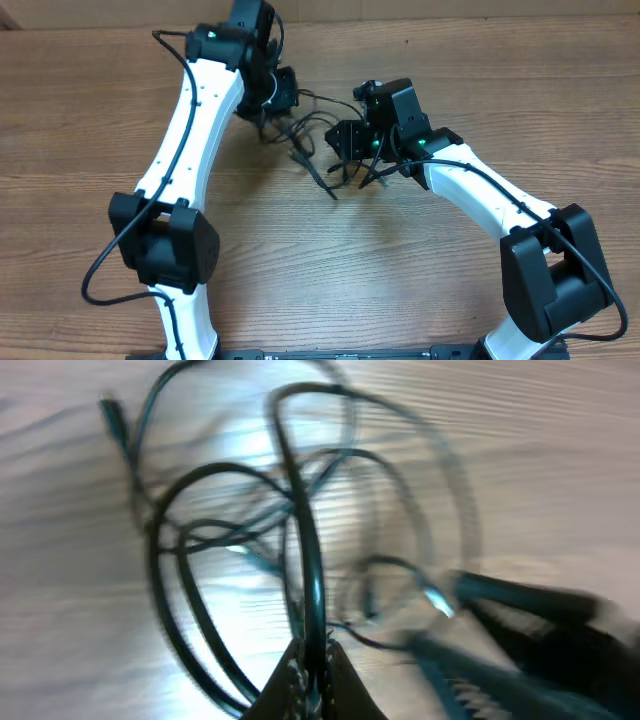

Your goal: Untangle cables

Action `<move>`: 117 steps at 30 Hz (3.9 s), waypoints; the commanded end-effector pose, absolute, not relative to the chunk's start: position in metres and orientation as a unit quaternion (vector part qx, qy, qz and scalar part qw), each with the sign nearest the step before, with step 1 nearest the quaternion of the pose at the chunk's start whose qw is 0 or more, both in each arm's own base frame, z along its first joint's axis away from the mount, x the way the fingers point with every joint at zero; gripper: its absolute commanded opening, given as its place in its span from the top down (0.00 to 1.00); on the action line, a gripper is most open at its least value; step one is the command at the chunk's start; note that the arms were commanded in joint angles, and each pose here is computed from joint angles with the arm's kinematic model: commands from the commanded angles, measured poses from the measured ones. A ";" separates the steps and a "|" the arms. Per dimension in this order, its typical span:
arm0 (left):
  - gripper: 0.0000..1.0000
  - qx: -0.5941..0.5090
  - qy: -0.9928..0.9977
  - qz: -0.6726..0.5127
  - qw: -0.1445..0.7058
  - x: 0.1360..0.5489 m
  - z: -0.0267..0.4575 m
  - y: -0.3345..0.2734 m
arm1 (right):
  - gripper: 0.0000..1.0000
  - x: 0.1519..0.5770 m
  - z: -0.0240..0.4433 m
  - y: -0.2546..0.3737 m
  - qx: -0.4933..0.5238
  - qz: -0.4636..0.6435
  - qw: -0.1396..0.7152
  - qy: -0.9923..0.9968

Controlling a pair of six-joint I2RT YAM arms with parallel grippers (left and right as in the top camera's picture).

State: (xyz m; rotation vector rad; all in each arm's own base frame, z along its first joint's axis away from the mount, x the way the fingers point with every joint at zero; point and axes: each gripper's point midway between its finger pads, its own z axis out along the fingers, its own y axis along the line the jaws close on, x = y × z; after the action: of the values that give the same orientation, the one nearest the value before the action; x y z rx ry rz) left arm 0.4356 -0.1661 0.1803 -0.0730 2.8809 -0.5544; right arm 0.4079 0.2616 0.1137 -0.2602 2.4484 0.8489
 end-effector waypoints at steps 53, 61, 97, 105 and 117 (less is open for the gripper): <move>0.96 -0.100 0.910 -0.389 0.105 0.458 0.237 -0.220 | 0.49 0.369 0.151 0.301 -0.173 0.474 0.195 0.841; 0.96 -0.171 0.887 -0.420 0.090 0.471 0.246 -0.202 | 0.62 0.371 0.126 0.287 -0.139 0.416 0.184 0.880; 0.96 -0.143 0.882 -0.446 0.057 0.456 0.248 -0.187 | 0.41 0.403 0.197 0.293 -0.216 0.378 0.308 0.846; 0.96 -0.121 0.857 -0.499 0.041 0.452 0.267 -0.208 | 0.52 0.403 0.189 0.293 -0.214 0.376 0.298 0.851; 0.96 -0.101 0.834 -0.538 0.059 0.462 0.286 -0.210 | 0.80 0.402 0.155 0.269 -0.178 0.308 0.272 0.894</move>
State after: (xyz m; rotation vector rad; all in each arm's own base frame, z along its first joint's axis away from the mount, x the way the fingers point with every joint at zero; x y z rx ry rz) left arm 0.4643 -0.2112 0.2709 -0.3204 2.5605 -1.5792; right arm 0.3987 0.2798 0.1698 -0.5168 2.3574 0.9349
